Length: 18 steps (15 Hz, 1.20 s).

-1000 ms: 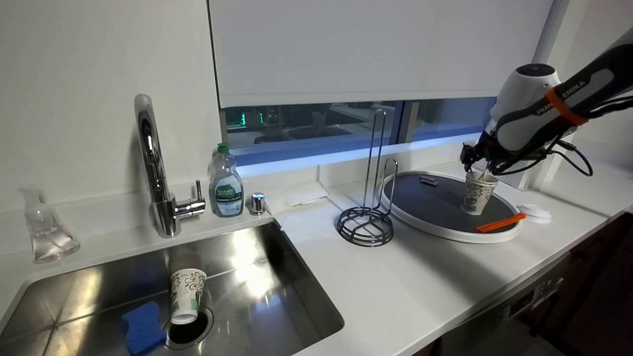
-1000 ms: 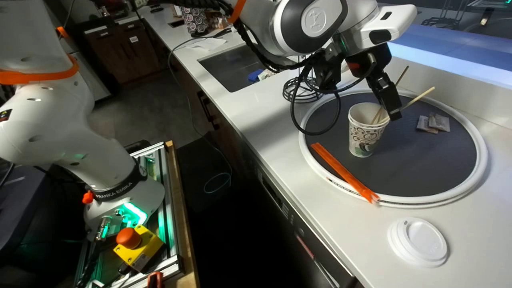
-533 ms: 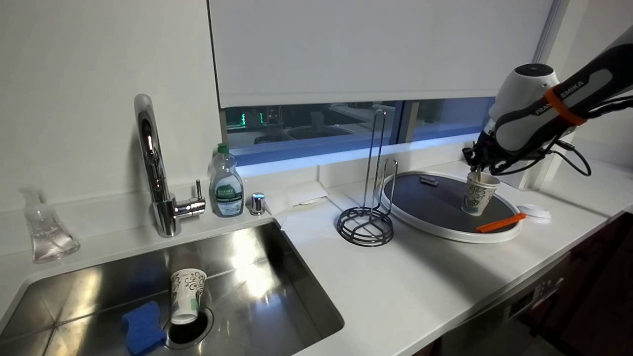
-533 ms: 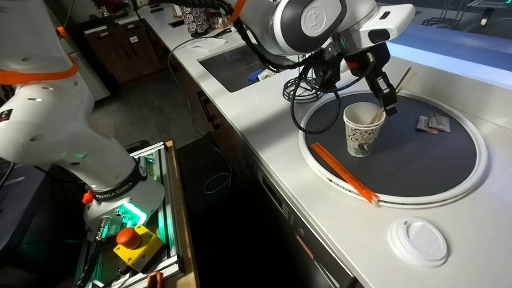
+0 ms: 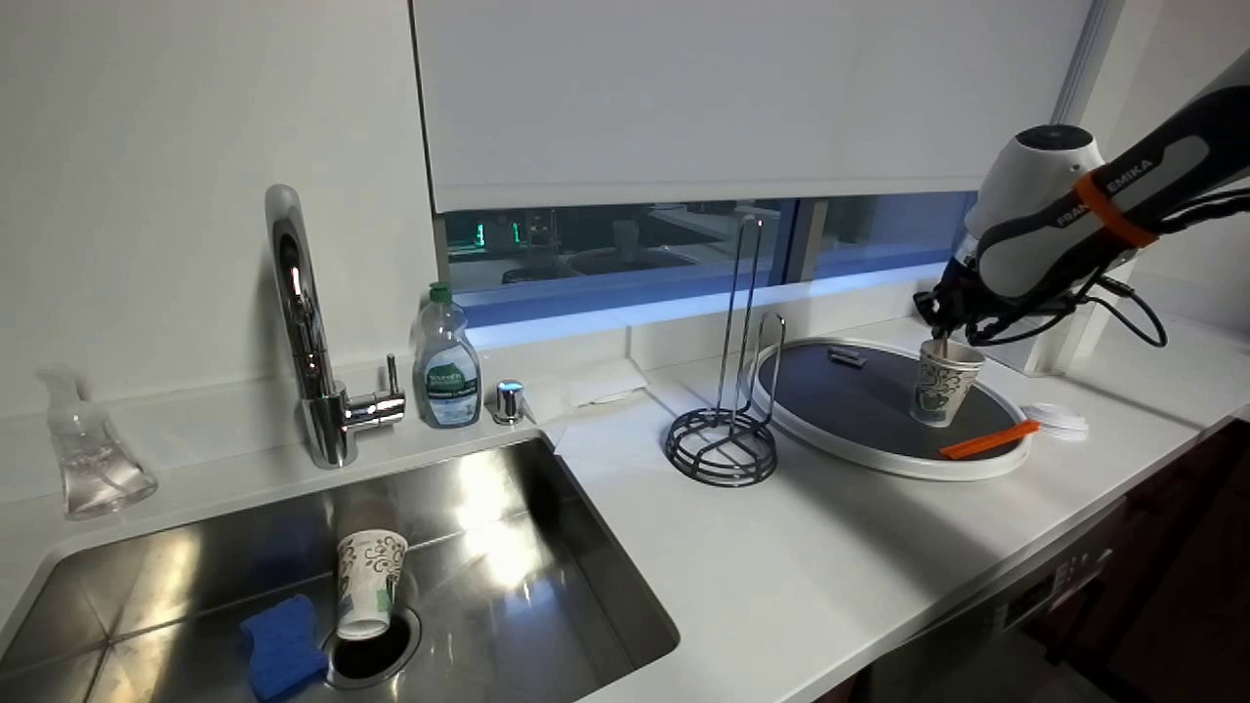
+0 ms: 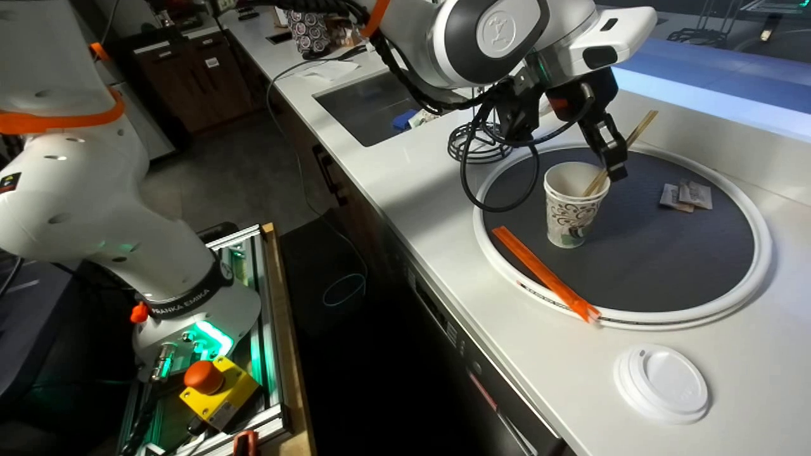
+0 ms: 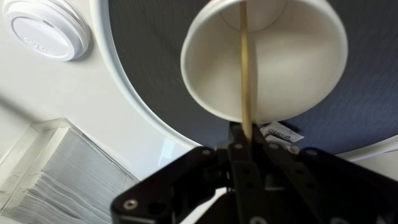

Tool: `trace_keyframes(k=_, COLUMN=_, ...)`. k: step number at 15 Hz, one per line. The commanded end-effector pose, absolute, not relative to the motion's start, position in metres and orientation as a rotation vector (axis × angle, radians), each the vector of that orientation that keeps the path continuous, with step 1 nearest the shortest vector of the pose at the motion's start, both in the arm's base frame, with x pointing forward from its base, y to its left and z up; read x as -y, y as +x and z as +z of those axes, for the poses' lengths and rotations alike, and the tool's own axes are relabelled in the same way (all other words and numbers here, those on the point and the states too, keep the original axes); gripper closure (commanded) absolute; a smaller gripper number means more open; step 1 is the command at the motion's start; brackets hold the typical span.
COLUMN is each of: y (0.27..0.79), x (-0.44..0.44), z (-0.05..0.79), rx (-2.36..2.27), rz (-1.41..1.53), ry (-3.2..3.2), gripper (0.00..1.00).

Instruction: Move the chopsticks to the tray

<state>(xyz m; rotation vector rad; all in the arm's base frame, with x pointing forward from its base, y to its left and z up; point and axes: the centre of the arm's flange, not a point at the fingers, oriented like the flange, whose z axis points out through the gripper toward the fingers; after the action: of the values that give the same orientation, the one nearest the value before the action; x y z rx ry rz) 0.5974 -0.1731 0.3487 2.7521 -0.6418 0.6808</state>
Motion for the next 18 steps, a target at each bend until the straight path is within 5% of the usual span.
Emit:
trace_keyframes(k=1, y=0.597, x=0.170, z=0.352, rx=0.659, rz=0.730, ry=2.750, gripper=0.98)
trace_keyframes(k=18, y=0.579, x=0.171, z=0.474, rx=0.649, rz=1.165, ry=2.667, gripper=0.98)
